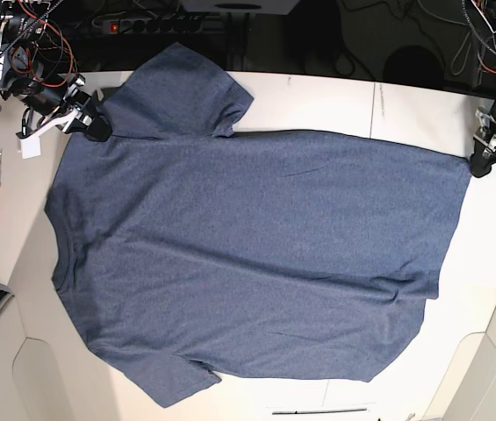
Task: Layout the t-shirt on the table in an organized manner, then fold the t-shirt properly
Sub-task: 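Grasp the side edges with both grippers and lift them, then fold the lifted side over the shirt body with both grippers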
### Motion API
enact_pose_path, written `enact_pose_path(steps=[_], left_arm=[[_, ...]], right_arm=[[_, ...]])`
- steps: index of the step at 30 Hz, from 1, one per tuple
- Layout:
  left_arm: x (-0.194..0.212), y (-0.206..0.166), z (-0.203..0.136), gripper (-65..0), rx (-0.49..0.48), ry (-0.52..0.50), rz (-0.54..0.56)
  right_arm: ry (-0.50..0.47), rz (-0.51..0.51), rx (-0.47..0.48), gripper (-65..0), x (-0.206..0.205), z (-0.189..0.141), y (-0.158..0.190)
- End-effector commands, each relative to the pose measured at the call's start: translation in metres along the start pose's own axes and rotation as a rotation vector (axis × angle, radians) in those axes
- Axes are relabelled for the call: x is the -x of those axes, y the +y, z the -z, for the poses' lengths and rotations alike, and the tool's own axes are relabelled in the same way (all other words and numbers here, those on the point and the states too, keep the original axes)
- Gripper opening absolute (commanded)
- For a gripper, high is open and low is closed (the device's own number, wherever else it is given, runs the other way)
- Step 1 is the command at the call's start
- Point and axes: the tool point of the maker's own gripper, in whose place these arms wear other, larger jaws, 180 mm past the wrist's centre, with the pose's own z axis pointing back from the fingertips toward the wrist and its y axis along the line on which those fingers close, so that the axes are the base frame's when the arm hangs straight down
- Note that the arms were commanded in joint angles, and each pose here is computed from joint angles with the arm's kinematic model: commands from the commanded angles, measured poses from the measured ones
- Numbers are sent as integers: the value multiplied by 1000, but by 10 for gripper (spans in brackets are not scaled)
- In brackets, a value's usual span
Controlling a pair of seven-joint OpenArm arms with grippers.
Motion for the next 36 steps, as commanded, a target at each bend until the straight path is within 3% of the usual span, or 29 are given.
enact_pose_path(steps=[1, 7, 9, 12, 14, 24, 36], left_arm=[[-12, -9, 4, -319, 26, -12, 29], [13, -38, 25, -334, 86, 78, 87], [12, -39, 25, -401, 91, 75, 80], [7, -40, 23, -575, 110, 56, 83], [3, -43, 20, -650, 137, 42, 94], [-14, -33, -2, -650, 167, 33, -17], [-14, -12, -39, -650, 185, 74, -116]], right_arm=[[19, 14, 0, -650, 5, -1, -1], [24, 14, 1, -650, 6, -1, -1], [30, 14, 1, -650, 7, -1, -1], [31, 15, 1, -650, 8, -1, -1], [39, 15, 0, -650, 9, -1, -1], [121, 28, -28, -650, 27, -6, 4], [113, -82, 48, -650, 36, -49, 2]])
